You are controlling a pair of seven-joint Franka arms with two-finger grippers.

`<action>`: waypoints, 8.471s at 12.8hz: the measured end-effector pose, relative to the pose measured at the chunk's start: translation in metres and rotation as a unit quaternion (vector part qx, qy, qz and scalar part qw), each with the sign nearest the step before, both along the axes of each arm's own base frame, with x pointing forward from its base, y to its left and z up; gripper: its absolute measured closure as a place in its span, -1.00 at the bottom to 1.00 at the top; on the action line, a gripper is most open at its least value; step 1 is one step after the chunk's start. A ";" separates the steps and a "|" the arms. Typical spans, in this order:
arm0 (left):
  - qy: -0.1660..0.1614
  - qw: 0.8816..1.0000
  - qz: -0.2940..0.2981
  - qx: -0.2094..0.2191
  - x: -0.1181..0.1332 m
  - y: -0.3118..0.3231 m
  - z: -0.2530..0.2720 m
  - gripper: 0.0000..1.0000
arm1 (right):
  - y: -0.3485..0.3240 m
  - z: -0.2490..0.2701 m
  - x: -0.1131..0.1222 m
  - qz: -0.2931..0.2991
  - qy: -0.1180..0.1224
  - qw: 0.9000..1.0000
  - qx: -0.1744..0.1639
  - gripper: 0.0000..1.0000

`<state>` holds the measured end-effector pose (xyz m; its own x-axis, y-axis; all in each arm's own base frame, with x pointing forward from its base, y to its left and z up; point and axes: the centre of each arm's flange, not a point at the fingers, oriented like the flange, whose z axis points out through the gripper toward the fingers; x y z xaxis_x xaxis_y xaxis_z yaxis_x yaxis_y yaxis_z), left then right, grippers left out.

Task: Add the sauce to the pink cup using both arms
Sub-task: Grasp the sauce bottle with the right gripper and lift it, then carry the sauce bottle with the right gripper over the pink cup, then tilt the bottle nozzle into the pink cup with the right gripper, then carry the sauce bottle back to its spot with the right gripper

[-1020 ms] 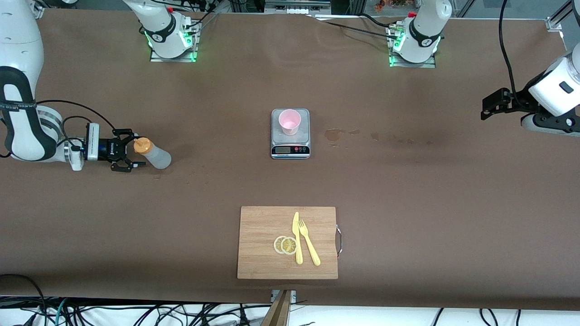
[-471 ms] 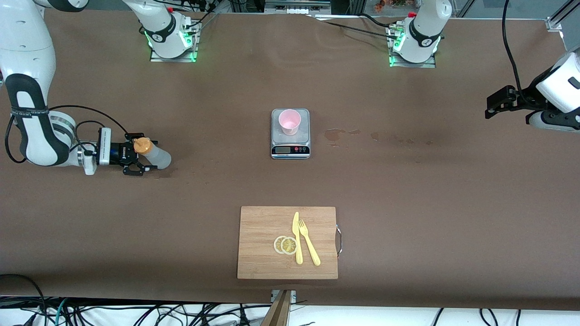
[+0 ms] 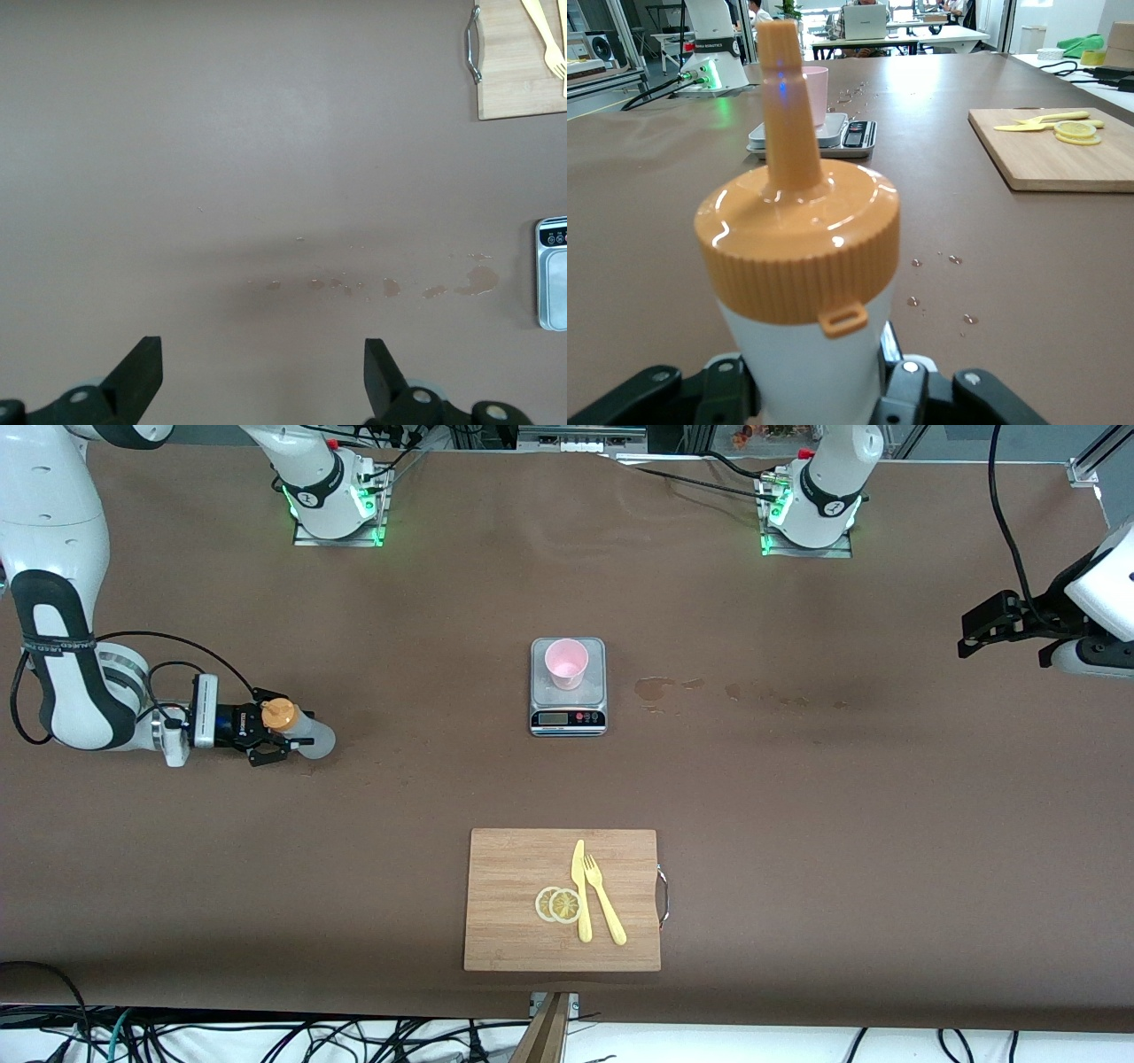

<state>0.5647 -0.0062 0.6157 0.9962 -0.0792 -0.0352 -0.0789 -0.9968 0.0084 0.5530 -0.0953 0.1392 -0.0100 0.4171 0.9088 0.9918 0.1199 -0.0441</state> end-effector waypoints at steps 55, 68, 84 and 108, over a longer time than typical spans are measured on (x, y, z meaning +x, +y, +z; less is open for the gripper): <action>-0.016 1.000 0.021 -0.006 0.000 0.022 0.016 -1.00 | 0.576 0.174 -0.141 -0.088 0.114 0.612 -0.777 0.26; -0.019 1.000 0.021 -0.006 -0.001 0.022 0.021 -1.00 | 0.590 0.156 -0.139 -0.079 0.118 0.590 -0.795 0.26; -0.011 0.999 0.029 -0.006 -0.004 0.031 0.021 -1.00 | 0.593 0.155 -0.132 -0.084 0.115 0.593 -0.793 0.30; -0.007 1.000 0.024 -0.006 -0.003 0.026 0.019 -1.00 | 0.297 0.352 0.034 -0.098 0.197 0.817 -0.533 0.33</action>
<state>0.5614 0.0195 0.6349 0.9993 -0.0307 -0.0200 -0.0304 -0.9994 0.0192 0.5867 0.2022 0.4917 0.3579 0.9321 -0.0559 0.8712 -0.3548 -0.3392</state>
